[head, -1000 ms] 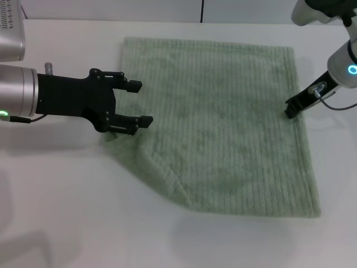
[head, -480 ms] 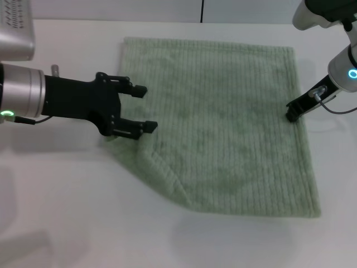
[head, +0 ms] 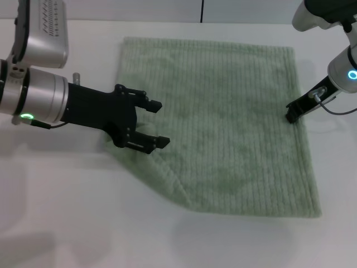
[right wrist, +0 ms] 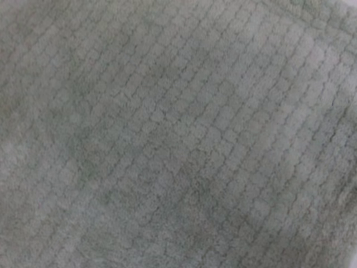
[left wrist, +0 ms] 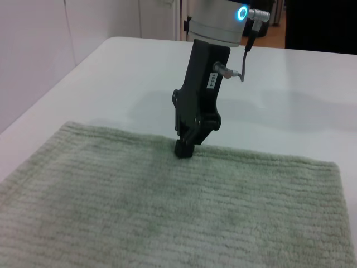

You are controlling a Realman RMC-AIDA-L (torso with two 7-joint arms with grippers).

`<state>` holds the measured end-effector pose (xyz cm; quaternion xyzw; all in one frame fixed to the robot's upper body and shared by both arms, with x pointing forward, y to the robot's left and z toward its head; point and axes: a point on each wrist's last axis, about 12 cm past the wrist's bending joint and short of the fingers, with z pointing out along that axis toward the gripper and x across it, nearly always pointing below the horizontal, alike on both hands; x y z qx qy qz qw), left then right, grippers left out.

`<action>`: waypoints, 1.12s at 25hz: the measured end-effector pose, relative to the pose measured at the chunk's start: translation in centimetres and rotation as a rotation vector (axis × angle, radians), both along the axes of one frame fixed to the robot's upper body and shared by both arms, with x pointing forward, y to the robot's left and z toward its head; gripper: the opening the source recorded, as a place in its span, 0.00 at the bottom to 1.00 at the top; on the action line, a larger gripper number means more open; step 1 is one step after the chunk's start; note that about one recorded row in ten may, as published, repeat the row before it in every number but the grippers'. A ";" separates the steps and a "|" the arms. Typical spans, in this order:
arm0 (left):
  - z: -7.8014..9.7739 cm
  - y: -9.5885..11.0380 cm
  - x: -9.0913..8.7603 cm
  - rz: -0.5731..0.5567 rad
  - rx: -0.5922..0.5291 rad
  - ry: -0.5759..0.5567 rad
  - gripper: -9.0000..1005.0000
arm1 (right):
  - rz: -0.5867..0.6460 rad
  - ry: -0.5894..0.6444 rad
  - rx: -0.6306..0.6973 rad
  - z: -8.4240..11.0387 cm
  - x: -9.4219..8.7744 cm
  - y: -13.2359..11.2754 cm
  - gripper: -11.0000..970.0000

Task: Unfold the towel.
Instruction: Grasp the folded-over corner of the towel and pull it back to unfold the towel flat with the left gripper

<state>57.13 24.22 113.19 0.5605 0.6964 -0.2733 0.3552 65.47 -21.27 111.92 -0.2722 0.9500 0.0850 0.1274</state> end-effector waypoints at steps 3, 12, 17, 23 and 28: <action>0.1 -0.7 0.1 -0.014 0.002 -0.001 0.78 | 0.002 -0.001 0.000 0.0 0.0 0.1 0.01; -0.4 -2.4 0.7 -0.011 0.045 -0.005 0.78 | 0.007 -0.002 -0.002 0.1 0.0 0.2 0.01; -1.1 -2.8 1.3 0.029 0.115 -0.016 0.78 | 0.009 -0.002 -0.002 0.1 0.0 0.3 0.01; -1.3 -2.8 1.4 0.037 0.134 -0.014 0.78 | 0.010 -0.003 -0.001 0.1 0.1 0.4 0.01; -1.5 -2.4 1.6 0.057 0.169 -0.007 0.78 | 0.009 -0.003 0.000 0.1 0.1 0.3 0.01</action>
